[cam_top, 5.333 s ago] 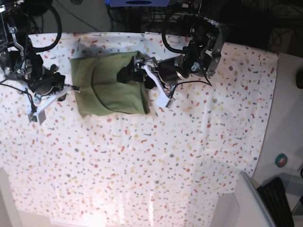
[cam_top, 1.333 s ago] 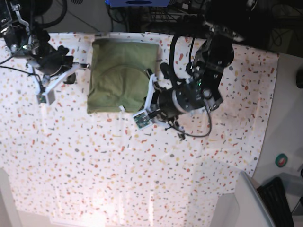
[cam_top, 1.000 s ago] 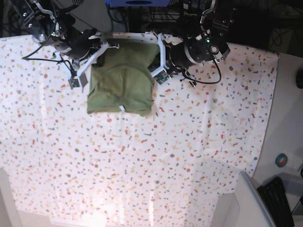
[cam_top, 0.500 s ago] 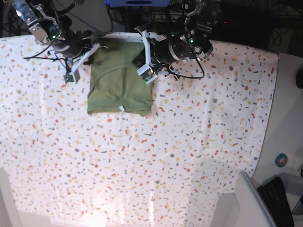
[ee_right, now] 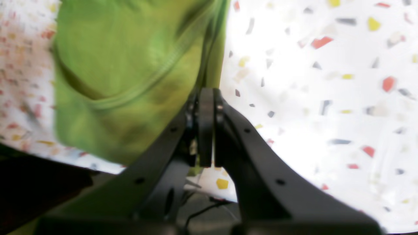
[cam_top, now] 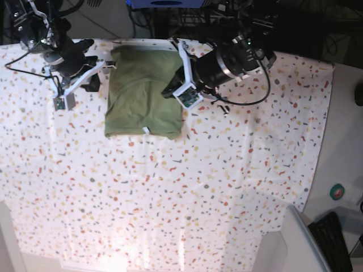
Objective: Layout the t-shirt on the table in an organized manner, then fold the t-shirt properly
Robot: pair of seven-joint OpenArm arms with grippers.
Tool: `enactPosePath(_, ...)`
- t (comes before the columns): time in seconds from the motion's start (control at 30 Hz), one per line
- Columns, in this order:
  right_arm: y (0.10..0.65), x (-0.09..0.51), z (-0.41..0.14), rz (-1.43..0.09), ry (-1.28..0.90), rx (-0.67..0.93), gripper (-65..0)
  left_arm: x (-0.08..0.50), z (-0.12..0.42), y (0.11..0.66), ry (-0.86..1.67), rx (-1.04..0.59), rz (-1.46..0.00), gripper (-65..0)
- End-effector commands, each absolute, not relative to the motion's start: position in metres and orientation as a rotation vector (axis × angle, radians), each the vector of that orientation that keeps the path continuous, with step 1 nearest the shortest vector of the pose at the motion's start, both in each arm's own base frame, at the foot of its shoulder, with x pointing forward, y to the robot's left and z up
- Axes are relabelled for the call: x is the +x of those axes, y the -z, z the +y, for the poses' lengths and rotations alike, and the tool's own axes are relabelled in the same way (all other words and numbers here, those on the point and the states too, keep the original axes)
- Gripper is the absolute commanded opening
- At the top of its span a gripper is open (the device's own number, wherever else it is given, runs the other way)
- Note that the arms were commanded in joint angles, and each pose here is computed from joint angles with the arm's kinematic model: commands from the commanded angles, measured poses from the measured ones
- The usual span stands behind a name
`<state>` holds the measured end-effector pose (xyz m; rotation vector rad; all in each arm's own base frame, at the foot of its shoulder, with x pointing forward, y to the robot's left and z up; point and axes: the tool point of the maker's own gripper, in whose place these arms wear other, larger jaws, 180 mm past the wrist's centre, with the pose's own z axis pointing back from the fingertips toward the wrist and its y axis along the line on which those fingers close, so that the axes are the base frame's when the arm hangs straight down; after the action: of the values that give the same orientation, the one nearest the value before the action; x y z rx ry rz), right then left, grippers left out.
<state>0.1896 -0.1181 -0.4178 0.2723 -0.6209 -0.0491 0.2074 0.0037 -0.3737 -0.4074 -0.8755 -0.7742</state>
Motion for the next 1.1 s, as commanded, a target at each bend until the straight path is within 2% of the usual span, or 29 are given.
enactPosePath(0.0,0.401,0.198,-0.117,-0.669,0.039,0.288,-65.0,0.213,0.024,0.369,0.731,-0.353,-0.896,-65.0)
enactPosePath(0.27,0.401,0.191,-0.054,-0.634,-0.024,0.426,-65.0,0.183,0.198,0.427,0.329,-0.058,-0.699,-65.0)
enactPosePath(0.47,0.426,0.192,-0.055,-0.593,-0.037,0.435,-65.0,0.155,0.298,0.415,-0.038,-0.023,-0.774,-65.0)
enactPosePath(0.73,0.465,0.183,-0.072,-0.517,0.01,0.422,-65.0,0.138,0.318,0.41,-0.094,-0.032,-0.78,-65.0)
enactPosePath(0.97,0.473,0.19,-0.082,-0.568,0.034,0.396,-65.0,0.137,0.315,0.412,-0.095,-0.04,-0.777,-65.0)
enactPosePath(1.07,0.454,0.191,-0.076,-0.611,0.025,0.422,-65.0,0.136,0.316,0.412,-0.099,-0.038,-0.778,-65.0)
